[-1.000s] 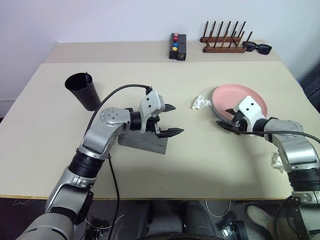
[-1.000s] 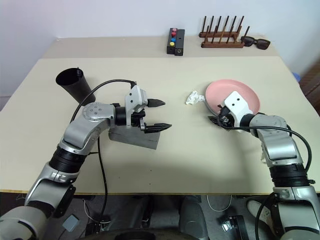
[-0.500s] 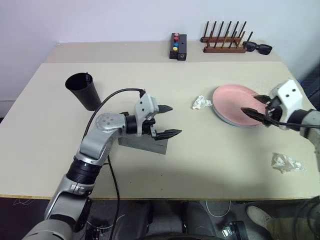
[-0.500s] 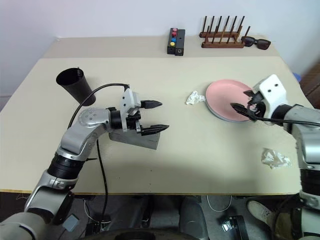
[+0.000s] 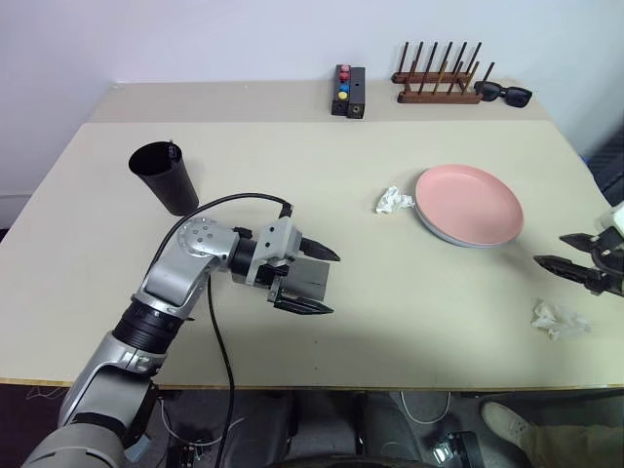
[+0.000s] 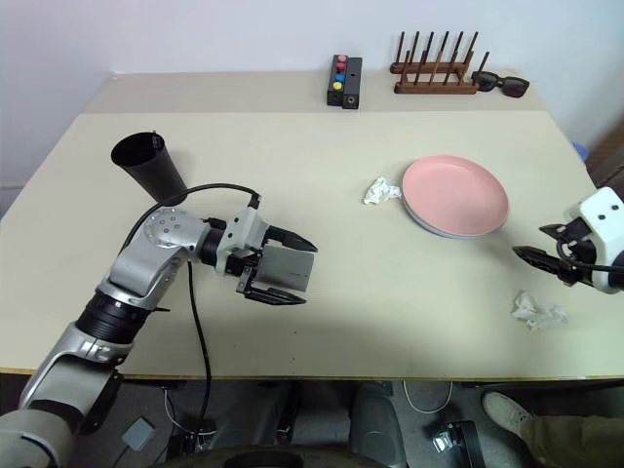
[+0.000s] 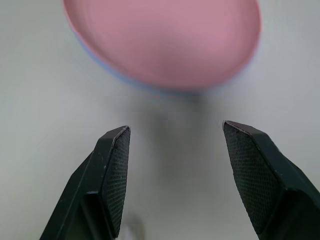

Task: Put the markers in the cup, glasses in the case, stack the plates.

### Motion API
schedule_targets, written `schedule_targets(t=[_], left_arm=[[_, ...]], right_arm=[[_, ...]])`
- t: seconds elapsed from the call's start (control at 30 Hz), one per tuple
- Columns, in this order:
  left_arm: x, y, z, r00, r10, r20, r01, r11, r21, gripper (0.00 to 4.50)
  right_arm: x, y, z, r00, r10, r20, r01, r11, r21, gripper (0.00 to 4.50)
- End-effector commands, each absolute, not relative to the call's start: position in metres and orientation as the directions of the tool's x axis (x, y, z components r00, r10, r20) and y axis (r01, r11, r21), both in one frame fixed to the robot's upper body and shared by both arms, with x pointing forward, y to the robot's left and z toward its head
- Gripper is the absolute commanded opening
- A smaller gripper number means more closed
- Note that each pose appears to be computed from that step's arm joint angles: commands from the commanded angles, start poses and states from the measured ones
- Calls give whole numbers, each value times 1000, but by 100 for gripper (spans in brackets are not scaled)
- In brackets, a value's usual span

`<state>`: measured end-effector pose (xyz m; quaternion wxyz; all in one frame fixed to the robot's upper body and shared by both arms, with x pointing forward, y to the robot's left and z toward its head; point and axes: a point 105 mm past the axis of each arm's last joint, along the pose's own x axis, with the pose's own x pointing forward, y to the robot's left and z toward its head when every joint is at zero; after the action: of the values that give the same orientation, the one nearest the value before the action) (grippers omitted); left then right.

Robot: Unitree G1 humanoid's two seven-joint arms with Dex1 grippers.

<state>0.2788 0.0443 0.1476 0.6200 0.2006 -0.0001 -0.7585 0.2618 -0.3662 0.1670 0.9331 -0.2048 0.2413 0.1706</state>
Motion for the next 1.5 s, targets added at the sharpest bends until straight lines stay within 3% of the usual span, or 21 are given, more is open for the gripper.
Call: schedule_targets(t=[0.03, 0.4, 0.97, 1.47, 1.5], left_arm=[[280, 34, 152, -186, -930, -317, 909, -285, 303, 450], [300, 9, 159, -146, -944, -296, 885, -259, 388, 450], [301, 12, 162, -123, -951, -284, 891, -232, 390, 450], [301, 16, 160, -114, -948, -296, 896, -227, 381, 450], [301, 16, 160, -114, -948, -297, 896, -227, 382, 450]], right_arm=[[253, -379, 182, 827, 200, -525, -408, 855, -318, 298], [236, -392, 167, 735, 213, -644, -490, 823, -287, 298], [225, -396, 140, 558, 321, -766, -606, 788, -111, 298], [228, -395, 124, 498, 350, -794, -626, 778, -50, 298], [228, -394, 123, 497, 351, -794, -627, 778, -48, 275]])
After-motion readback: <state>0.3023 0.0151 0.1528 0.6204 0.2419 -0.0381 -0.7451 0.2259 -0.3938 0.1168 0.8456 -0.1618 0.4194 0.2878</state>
